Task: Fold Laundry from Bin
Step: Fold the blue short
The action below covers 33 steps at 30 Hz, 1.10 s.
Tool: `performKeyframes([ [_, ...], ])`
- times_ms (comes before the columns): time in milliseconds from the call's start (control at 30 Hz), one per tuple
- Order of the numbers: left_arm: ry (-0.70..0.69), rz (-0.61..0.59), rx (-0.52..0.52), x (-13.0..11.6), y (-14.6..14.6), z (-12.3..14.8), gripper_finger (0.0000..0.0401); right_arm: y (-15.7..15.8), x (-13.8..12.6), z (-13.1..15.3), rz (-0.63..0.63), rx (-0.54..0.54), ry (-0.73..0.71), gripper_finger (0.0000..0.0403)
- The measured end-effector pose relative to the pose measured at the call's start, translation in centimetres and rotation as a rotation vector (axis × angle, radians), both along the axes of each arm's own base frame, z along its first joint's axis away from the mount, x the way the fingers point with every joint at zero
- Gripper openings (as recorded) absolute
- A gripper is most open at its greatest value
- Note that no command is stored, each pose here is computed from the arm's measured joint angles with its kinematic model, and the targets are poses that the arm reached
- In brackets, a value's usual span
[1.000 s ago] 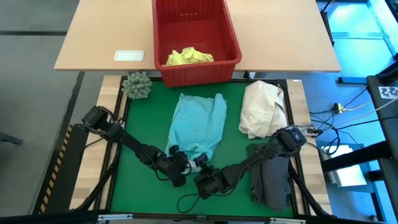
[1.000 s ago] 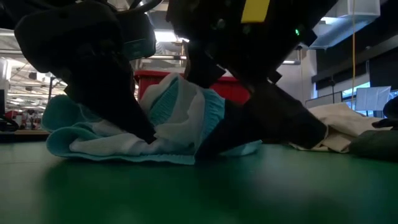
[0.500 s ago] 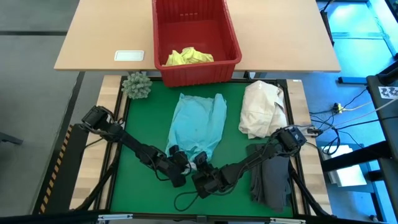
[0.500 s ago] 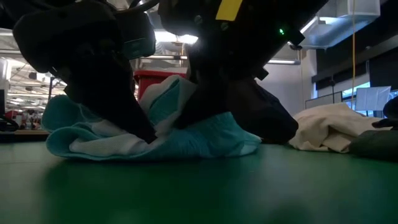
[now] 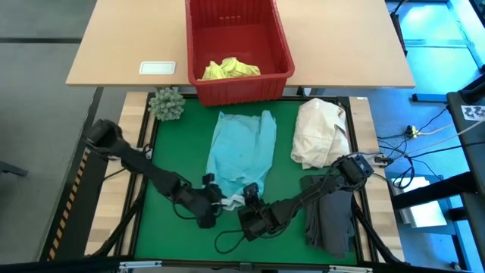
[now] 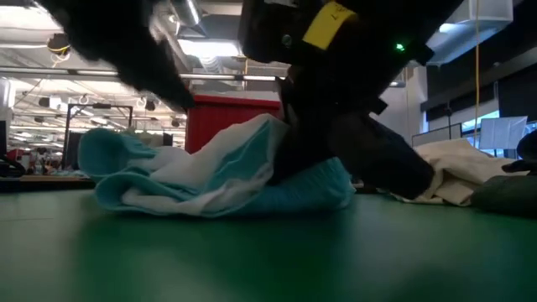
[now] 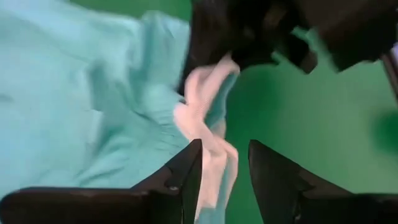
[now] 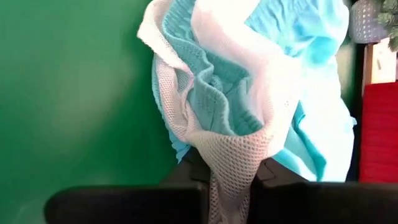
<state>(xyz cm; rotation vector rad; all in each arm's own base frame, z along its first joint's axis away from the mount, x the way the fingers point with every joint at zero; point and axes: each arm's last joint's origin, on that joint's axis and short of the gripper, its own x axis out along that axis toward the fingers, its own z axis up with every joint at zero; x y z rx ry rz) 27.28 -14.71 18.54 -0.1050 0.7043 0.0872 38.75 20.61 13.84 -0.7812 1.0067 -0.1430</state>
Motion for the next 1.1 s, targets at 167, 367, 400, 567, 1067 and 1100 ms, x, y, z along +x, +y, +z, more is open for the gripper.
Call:
performKeyframes([
  [167, -0.136, 0.007, 0.145, -2.6, -0.1, 4.1, 0.0127, 1.6, -0.9, 0.0, 0.030, 0.026, 0.004, 0.0028],
  [367, -0.171, 0.150, 0.415, -4.2, 1.7, 6.0, 0.0127, 3.8, -2.0, 0.0, 0.090, 0.061, -0.011, 0.0028],
  [400, -0.153, 0.158, 0.435, -4.1, 2.2, 5.9, 0.0127, 4.1, -2.1, 0.1, 0.099, 0.073, -0.019, 0.0028],
  [567, -0.050, 0.193, 0.465, -3.0, 4.8, 4.4, 0.0127, 5.6, -2.5, 1.7, 0.151, 0.176, -0.083, 0.0028],
  [1067, -0.010, 0.110, 0.389, -2.6, 7.6, -0.4, 0.0112, 5.1, -6.0, 2.2, 0.232, 0.524, -0.391, 0.0028],
  [1100, -0.022, 0.097, 0.374, -2.6, 7.6, -0.5, 0.0107, 4.8, -6.4, 2.0, 0.232, 0.550, -0.425, 0.0028],
])
